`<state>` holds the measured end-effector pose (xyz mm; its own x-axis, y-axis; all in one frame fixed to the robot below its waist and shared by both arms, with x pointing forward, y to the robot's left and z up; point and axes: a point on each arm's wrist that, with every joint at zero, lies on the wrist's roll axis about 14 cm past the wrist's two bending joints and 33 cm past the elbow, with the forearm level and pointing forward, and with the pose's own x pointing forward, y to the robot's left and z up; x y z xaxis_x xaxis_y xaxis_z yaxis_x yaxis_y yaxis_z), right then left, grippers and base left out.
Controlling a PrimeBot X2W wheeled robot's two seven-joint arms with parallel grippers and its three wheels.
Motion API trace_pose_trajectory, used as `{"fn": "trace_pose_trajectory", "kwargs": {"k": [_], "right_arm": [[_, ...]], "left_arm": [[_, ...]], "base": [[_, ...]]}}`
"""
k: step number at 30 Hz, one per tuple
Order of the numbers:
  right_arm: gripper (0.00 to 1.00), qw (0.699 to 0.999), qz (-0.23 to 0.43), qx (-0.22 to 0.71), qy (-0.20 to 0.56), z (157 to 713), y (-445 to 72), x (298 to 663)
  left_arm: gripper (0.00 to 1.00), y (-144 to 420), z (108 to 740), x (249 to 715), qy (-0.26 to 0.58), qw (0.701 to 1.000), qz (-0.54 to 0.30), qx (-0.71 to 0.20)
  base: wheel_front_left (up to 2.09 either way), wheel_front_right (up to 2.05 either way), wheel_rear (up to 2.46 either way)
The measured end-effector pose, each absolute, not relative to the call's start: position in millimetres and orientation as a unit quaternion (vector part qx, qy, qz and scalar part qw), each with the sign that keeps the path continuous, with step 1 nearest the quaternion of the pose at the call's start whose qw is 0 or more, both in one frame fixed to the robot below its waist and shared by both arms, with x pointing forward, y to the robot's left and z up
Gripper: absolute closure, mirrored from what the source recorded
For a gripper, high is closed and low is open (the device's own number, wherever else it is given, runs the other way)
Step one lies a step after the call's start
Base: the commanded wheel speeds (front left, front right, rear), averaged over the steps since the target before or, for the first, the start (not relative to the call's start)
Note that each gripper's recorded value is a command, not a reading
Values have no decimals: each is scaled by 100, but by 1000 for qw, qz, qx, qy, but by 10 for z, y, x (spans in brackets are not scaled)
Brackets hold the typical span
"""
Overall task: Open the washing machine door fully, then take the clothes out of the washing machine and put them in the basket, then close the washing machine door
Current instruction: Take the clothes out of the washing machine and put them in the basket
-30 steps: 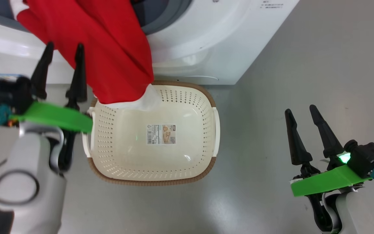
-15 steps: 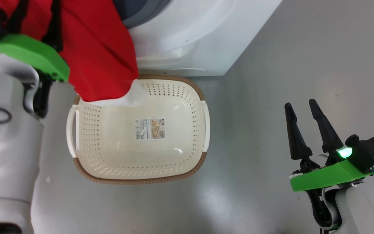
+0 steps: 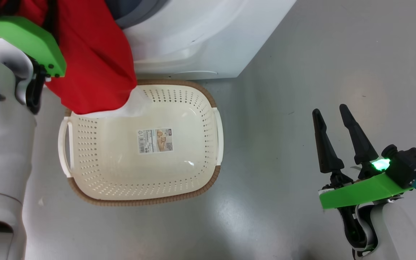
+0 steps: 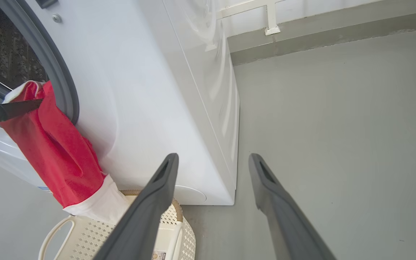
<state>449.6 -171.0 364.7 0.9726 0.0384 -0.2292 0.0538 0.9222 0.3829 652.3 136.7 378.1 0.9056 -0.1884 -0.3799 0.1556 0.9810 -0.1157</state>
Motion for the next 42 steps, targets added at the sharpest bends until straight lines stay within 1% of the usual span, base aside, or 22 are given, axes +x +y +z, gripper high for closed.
{"fn": "trace_pose_trajectory", "kwargs": {"k": [1, 2, 4, 5, 12, 17, 20, 26, 34, 42], "right_arm": [[0, 973, -5, 197, 117, 3646, -1716, 4495], [0, 974, -5, 197, 117, 3647, -1720, 4496], [0, 974, -6, 196, 116, 3650, -1725, 4496], [0, 974, -6, 196, 116, 3652, -1727, 4496], [0, 974, -3, 198, 113, 3669, -1709, 4517], [0, 974, 0, 200, 104, 3732, -1688, 4539], [0, 974, 3, 201, 99, 3769, -1670, 4555], [0, 975, 12, 204, 91, 3844, -1611, 4572], [0, 975, 22, 204, 86, 3922, -1546, 4544], [0, 974, 26, 206, 88, 3929, -1513, 4505]], "left_arm": [[16, 1362, 3766, 6523, 201, 975, -89, -40], [50, 1358, 3756, 6522, 203, 974, -89, -39], [75, 1354, 3748, 6522, 203, 974, -90, -37], [100, 1355, 3754, 6523, 200, 975, -90, -36], [100, 1369, 3874, 6534, 165, 982, -87, -42], [100, 1320, 4080, 6500, 122, 986, -90, -72], [100, 1349, 4278, 6454, 80, 989, -93, -89], [100, 1529, 4515, 6205, 21, 990, -74, -117], [100, 1613, 4846, 5869, -41, 988, -61, -137], [100, 1586, 4856, 5539, -52, 986, -63, -145]], "base": [[0, 0, 0], [0, 0, 0], [0, 0, 0], [0, 0, 0], [0, 0, 0], [0, 0, 0], [0, 0, 0], [0, 0, 0], [0, 0, 0], [0, 0, 0]]}}
